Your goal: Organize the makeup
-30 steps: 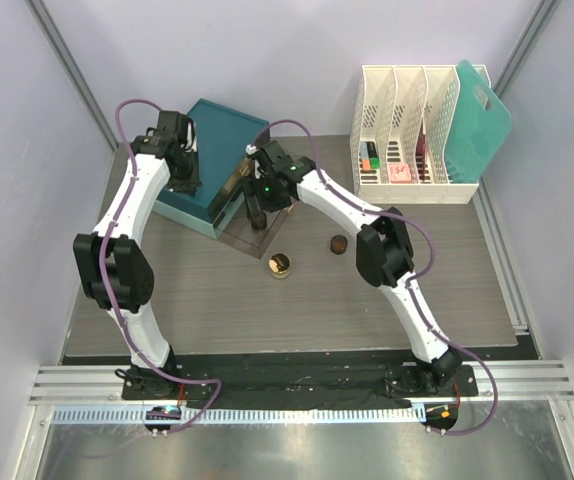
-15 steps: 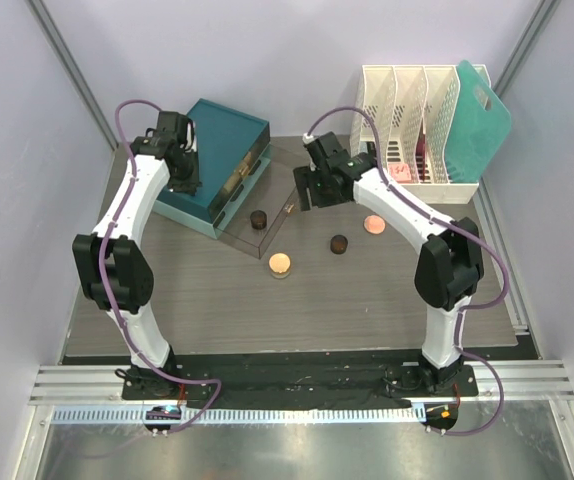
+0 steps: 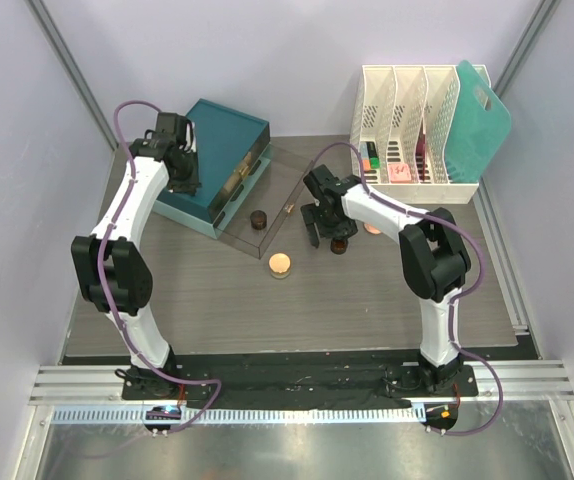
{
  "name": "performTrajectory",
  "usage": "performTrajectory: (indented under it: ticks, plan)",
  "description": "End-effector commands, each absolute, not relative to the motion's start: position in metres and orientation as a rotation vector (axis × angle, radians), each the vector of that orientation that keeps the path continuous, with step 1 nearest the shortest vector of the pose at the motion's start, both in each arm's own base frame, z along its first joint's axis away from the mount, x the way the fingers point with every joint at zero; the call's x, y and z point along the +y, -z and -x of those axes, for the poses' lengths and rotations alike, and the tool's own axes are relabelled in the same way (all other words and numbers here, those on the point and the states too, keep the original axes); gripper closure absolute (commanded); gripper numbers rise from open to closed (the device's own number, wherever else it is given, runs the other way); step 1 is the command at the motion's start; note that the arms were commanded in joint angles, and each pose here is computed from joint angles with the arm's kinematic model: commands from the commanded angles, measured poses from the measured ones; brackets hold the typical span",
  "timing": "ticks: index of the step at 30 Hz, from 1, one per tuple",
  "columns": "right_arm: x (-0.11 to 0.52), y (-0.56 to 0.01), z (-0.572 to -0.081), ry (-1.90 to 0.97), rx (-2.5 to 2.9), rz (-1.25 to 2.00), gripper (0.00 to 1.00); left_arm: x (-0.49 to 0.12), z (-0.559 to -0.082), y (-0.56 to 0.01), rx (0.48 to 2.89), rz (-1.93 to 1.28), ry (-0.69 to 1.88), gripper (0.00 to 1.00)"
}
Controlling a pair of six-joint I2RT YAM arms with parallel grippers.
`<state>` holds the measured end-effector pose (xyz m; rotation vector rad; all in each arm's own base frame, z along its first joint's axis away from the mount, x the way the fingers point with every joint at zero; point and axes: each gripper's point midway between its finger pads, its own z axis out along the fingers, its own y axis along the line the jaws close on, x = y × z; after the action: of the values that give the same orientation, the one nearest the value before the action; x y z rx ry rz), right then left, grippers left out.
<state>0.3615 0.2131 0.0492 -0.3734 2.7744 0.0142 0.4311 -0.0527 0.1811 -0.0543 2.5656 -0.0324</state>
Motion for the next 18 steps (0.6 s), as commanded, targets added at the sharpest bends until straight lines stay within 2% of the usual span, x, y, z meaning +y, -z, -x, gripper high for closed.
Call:
performTrajectory:
  ticks: [1,18]
  plan:
    - [0.202,-0.038,-0.365,0.043,2.784,0.311,0.22,-0.050,-0.399,-0.157,2.711,0.032,0.019,1.00]
    - [0.180,-0.023,-0.366,0.124,2.816,0.263,0.23,-0.050,-0.396,-0.155,2.719,0.040,0.017,1.00]
